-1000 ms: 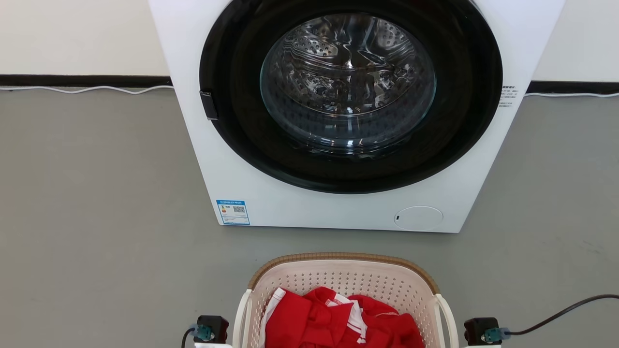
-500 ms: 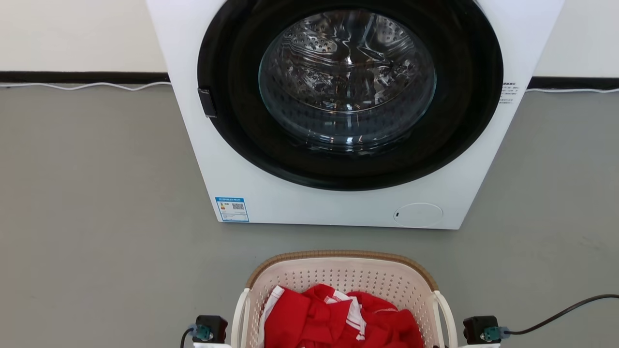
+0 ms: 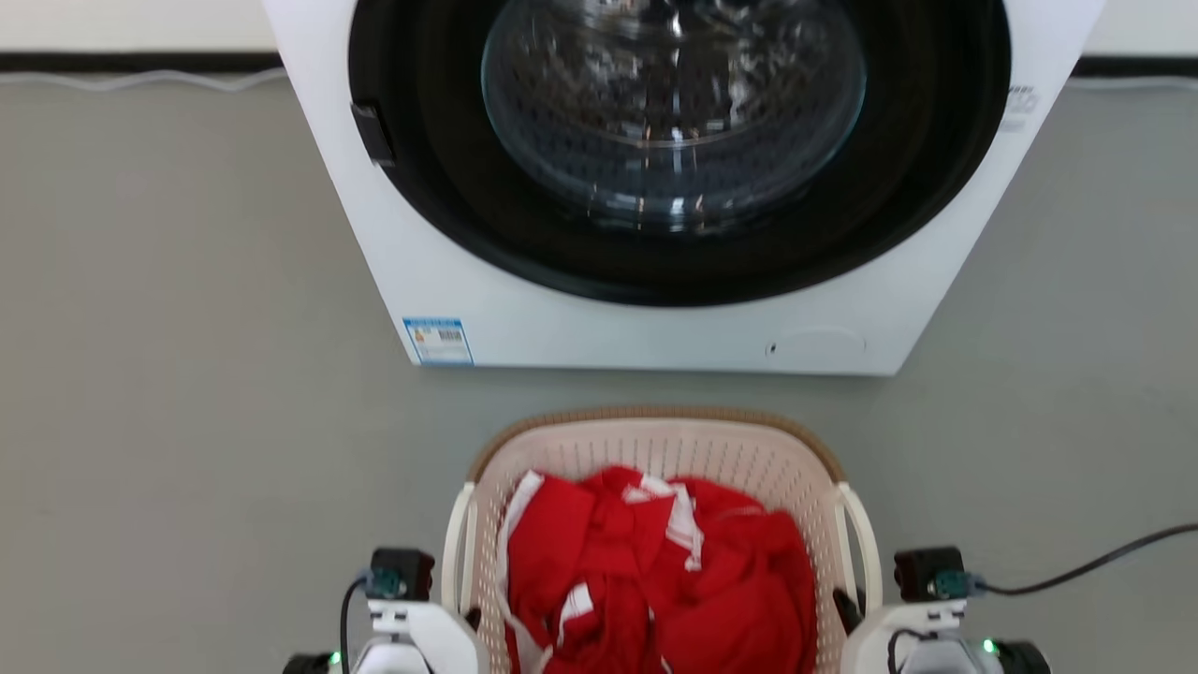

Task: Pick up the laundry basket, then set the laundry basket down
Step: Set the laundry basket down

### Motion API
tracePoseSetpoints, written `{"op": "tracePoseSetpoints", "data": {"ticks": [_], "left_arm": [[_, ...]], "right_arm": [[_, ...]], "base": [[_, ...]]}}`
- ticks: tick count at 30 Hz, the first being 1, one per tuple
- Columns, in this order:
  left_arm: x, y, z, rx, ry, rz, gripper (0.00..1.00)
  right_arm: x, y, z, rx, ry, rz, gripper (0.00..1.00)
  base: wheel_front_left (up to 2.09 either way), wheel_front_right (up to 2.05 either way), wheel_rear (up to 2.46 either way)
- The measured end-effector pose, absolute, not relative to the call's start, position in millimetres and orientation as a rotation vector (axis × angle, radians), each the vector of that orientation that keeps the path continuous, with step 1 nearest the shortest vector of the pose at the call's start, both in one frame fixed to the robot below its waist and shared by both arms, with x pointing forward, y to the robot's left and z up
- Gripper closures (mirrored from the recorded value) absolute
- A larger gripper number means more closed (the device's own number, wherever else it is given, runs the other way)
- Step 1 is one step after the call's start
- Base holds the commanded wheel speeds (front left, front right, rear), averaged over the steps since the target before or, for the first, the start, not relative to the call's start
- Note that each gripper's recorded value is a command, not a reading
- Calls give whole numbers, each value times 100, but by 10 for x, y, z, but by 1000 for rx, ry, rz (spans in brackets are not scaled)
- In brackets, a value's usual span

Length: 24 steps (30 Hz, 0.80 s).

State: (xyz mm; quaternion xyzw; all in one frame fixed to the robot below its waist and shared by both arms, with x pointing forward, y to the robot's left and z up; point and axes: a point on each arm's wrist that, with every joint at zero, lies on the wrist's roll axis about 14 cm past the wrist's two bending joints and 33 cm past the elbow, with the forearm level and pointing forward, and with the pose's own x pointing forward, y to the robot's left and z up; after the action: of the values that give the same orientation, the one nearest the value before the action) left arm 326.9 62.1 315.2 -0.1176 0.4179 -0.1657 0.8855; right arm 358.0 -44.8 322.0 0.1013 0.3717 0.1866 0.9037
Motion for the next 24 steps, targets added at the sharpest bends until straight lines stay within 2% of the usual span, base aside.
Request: {"op": "tracePoseSetpoints", "data": {"ticks": [24], "left_arm": [[4270, 723, 2586, -230, 858, -326, 100]], "right_arm": [[4625, -390, 2650, 176, 766, 413, 100]], "base": [[0, 0, 0]]}}
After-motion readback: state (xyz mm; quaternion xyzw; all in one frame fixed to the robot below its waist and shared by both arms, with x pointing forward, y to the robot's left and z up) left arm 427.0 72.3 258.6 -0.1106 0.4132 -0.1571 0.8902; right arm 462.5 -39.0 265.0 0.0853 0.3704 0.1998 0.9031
